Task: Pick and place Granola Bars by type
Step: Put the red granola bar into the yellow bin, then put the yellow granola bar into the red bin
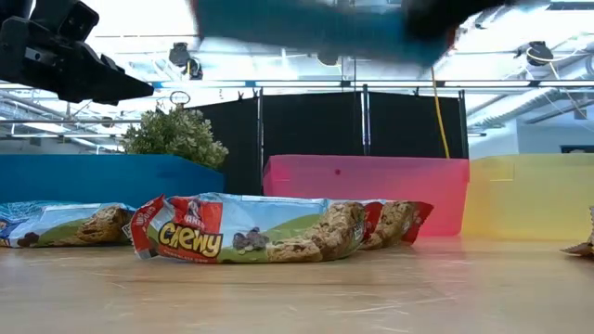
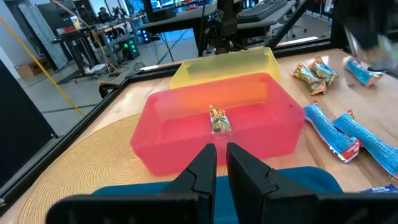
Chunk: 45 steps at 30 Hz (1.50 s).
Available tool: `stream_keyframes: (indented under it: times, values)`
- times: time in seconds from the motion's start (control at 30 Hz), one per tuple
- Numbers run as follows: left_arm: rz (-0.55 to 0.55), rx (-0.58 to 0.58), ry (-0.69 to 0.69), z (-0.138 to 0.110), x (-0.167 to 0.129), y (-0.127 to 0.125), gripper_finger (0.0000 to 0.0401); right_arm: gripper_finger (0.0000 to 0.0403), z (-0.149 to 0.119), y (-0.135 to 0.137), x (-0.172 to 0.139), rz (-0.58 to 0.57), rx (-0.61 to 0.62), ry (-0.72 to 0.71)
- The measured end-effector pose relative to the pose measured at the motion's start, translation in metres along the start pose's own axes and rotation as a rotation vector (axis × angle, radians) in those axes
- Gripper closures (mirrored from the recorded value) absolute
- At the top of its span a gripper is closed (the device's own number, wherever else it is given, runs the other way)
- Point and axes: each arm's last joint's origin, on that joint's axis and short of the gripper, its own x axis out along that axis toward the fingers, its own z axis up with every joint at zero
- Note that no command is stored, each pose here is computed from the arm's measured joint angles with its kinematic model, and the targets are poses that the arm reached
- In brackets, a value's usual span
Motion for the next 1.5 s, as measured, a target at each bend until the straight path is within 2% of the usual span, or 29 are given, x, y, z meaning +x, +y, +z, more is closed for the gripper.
stream_keyframes:
  times: [0.1,0.27,0.37,0.47,0.57,0.73,0.9,1.07,1.23,1.5]
  values:
    - [0.0,0.0,0.0,0.0,0.0,0.0,0.0354,0.0381,-0.004,-0.029,-0.038,-0.034,0.045,0.045]
    - [0.0,0.001,0.0,0.0,0.0,0.0,0.0354,0.0387,-0.035,-0.078,-0.097,-0.073,0.181,0.239]
    - [0.0,0.012,0.0,0.0,0.0,0.0,0.0354,0.0385,-0.056,-0.099,-0.121,-0.116,0.252,0.35]
    - [-0.001,0.023,0.0,0.0,0.0,0.0,0.0354,0.0386,-0.078,-0.113,-0.131,-0.127,0.314,0.454]
    - [-0.001,0.019,0.0,0.0,0.0,0.0,0.0354,0.0387,-0.1,-0.119,-0.127,-0.102,0.379,0.541]
    - [-0.001,0.002,-0.002,0.0,0.0,0.0,0.0354,0.0387,-0.139,-0.116,-0.095,-0.018,0.425,0.7]
    - [0.0,0.001,-0.003,0.0,0.0,0.0,0.0354,0.0386,-0.173,-0.111,-0.062,0.091,0.444,0.765]
    - [0.0,0.012,-0.007,0.001,0.0,0.0,0.0354,0.0386,-0.199,-0.108,-0.045,0.156,0.48,0.821]
    - [0.0,0.015,-0.007,0.001,0.0,0.0,0.0354,0.0358,-0.206,-0.111,-0.044,0.129,0.512,0.848]
    - [-0.001,0.004,0.005,-0.001,0.0,0.0,0.0354,0.0253,-0.181,-0.128,-0.067,0.116,0.559,0.841]
